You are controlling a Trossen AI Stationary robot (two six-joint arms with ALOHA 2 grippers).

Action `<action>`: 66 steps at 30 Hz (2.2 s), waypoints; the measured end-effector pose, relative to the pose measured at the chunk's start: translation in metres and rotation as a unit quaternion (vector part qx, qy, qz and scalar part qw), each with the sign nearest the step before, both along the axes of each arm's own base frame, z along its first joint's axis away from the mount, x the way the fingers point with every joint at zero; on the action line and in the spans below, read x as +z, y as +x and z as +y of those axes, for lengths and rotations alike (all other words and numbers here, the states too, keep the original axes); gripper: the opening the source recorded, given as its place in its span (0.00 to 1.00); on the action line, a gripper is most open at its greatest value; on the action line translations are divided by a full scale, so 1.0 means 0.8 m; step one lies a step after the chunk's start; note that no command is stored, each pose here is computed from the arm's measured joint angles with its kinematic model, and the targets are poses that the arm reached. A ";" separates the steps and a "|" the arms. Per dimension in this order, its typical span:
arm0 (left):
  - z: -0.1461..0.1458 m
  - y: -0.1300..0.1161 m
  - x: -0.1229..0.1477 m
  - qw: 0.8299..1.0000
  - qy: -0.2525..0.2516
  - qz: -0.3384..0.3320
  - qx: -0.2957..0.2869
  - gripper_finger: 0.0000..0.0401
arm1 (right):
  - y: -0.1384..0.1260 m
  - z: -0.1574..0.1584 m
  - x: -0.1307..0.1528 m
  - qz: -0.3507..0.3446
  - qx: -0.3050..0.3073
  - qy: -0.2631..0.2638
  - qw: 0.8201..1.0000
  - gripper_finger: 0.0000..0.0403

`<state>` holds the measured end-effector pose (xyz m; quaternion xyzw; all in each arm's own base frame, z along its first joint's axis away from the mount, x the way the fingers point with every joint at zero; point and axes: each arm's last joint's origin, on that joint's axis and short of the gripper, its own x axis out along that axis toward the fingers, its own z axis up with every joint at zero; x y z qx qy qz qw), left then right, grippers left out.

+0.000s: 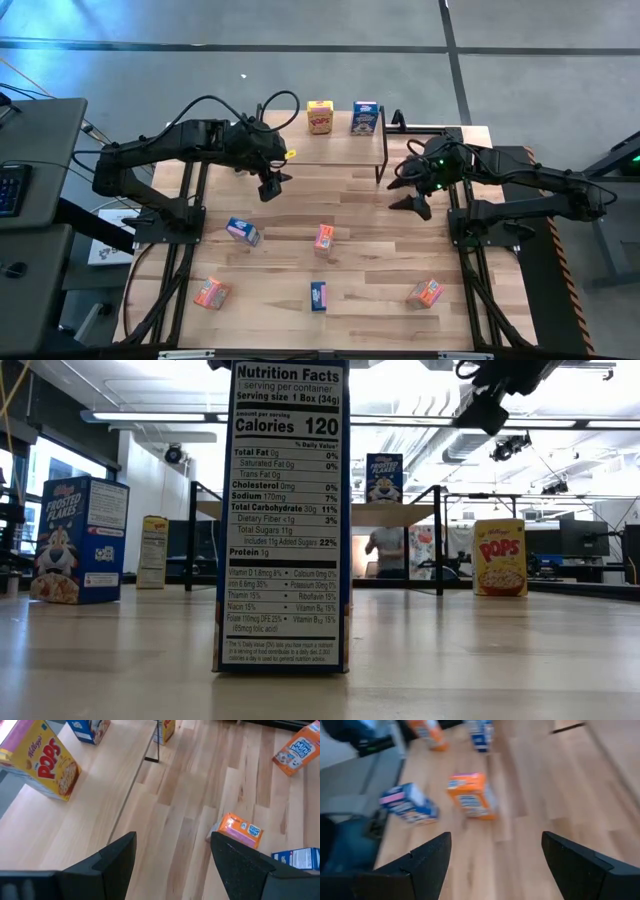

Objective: Stack cereal on shelf
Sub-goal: Put the bottom right orange cereal box on the shelf

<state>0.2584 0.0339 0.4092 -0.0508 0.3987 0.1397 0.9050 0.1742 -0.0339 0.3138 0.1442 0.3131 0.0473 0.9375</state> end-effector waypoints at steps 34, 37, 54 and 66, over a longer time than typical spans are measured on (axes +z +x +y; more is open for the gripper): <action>0.000 0.000 0.000 1.000 0.001 -0.001 0.006 0.61 | -0.006 0.123 0.004 -0.016 0.200 -0.024 0.979 0.75; 0.000 0.000 0.000 1.000 0.001 -0.001 0.005 0.61 | -0.012 0.135 0.001 0.004 0.189 -0.015 0.982 0.75; 0.002 0.003 0.003 1.000 0.012 -0.020 0.015 0.61 | -0.018 0.206 -0.007 0.102 0.239 -0.093 0.961 0.75; 0.002 0.003 0.003 0.999 0.005 -0.022 0.026 0.61 | -0.014 0.253 -0.044 0.211 0.271 -0.147 0.928 0.75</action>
